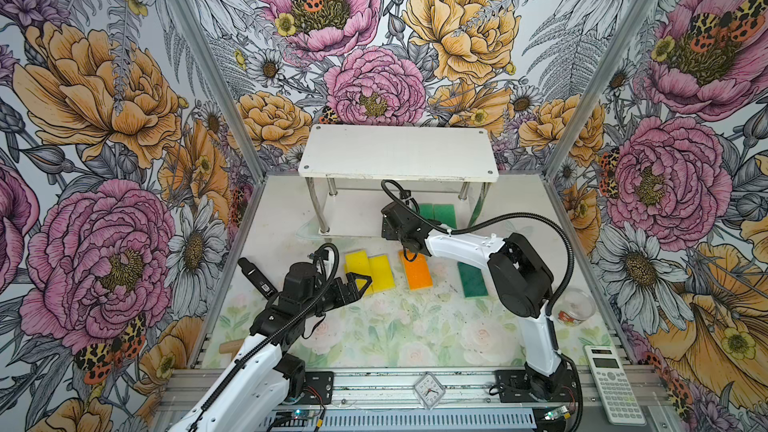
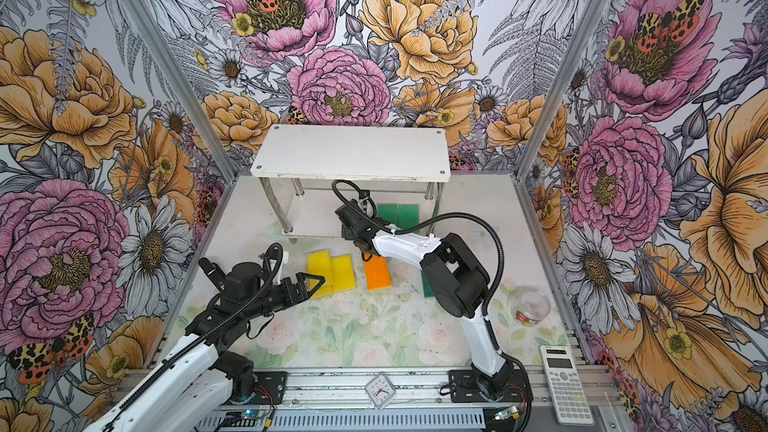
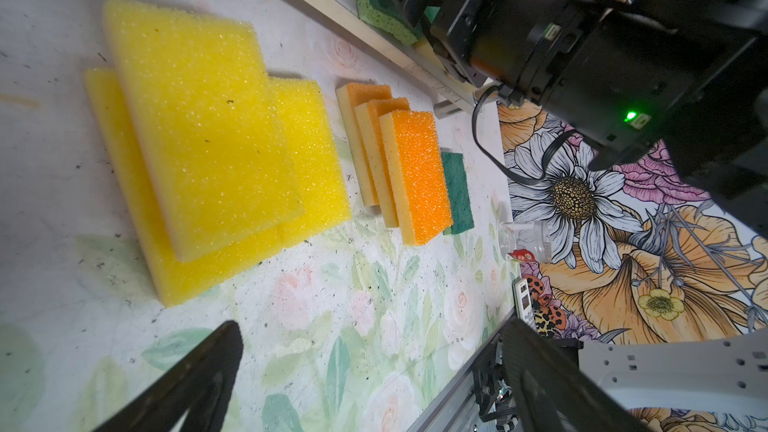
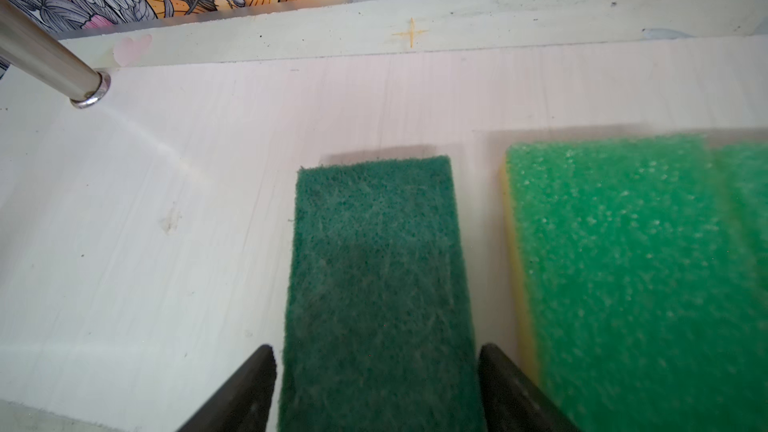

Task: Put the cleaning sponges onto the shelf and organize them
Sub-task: 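Lower the dark green pad onto the lower shelf beside the green sponges, open right gripper, then withdraw the right gripper from the shelf over the second dark green pad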

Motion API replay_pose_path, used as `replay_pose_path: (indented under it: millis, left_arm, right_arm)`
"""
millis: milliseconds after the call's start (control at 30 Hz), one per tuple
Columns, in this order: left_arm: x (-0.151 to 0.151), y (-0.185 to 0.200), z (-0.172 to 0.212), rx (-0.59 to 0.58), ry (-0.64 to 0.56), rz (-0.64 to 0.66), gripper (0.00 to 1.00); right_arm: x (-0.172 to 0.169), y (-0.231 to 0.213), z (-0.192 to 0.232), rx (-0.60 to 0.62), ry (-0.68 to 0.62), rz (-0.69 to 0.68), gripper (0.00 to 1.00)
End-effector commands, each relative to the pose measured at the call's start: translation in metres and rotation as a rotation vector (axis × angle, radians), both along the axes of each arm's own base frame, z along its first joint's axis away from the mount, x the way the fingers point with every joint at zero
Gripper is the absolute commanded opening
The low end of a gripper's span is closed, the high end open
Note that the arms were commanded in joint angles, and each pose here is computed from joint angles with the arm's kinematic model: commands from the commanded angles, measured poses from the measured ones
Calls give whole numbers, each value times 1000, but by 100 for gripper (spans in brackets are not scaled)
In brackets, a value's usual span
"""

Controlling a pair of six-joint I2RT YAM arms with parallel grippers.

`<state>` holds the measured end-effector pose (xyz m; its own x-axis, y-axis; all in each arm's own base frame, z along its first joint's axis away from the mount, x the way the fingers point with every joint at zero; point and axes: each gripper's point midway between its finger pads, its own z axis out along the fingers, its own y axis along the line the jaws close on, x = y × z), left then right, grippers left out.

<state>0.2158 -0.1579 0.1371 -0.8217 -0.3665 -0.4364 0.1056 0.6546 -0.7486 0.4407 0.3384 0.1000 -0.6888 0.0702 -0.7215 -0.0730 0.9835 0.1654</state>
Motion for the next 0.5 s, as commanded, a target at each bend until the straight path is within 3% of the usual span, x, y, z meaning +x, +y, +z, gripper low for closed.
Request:
replay_pose_path:
  millis: [0,467]
  left_arm:
    - [-1,1,-2,-8,4,3,99]
    - [-1,2,-3,-11,13,14,99]
  right_arm:
    - [-1,1,28,8,-56,-2,79]
    - [-46,-9,72,-7,-108,100,84]
